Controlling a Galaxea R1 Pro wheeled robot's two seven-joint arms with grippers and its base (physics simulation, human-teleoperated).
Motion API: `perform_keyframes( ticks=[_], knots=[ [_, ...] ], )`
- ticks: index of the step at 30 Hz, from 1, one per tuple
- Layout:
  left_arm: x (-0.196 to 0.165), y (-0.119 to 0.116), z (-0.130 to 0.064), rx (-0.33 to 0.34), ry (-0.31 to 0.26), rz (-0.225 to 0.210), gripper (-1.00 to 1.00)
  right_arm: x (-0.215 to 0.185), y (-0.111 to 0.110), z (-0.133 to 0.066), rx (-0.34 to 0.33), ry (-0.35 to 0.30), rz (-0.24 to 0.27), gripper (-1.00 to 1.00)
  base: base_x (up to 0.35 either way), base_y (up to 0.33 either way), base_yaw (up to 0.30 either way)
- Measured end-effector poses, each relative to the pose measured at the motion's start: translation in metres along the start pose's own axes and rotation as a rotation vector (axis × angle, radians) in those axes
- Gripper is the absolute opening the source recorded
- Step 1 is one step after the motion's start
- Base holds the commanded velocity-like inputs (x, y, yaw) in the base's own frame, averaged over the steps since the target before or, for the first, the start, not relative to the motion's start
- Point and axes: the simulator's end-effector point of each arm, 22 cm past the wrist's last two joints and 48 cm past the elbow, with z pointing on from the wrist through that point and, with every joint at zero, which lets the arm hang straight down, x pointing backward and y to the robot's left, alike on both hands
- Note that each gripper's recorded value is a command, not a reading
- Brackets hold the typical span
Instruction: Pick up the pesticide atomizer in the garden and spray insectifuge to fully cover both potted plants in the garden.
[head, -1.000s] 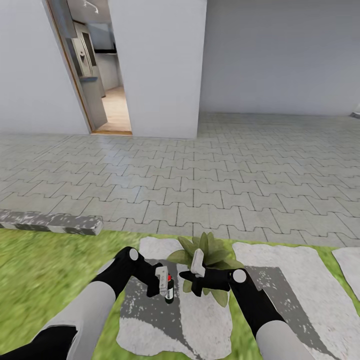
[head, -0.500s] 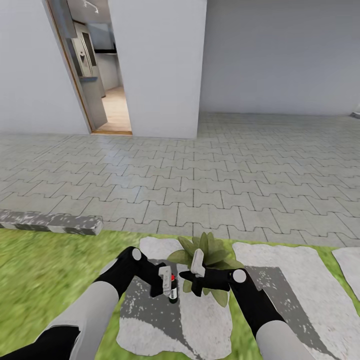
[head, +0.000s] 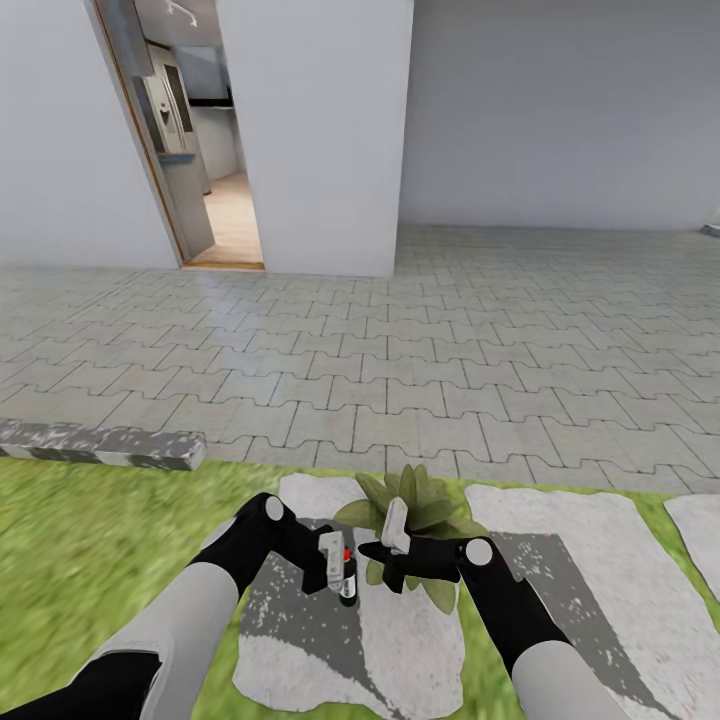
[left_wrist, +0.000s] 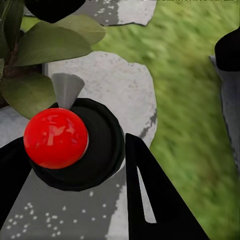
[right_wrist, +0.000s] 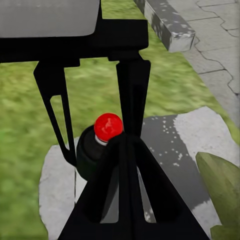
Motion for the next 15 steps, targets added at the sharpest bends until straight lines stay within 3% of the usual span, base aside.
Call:
perform_keyframes(
  ticks=[15],
  knots=[
    [-0.0069, 0.001, 0.0017, -0.005, -0.015, 0.001, -1.0, 0.0, 0.0, 0.0, 0.0, 0.0, 0.0, -1.0, 0.0, 0.0, 0.0]
  ],
)
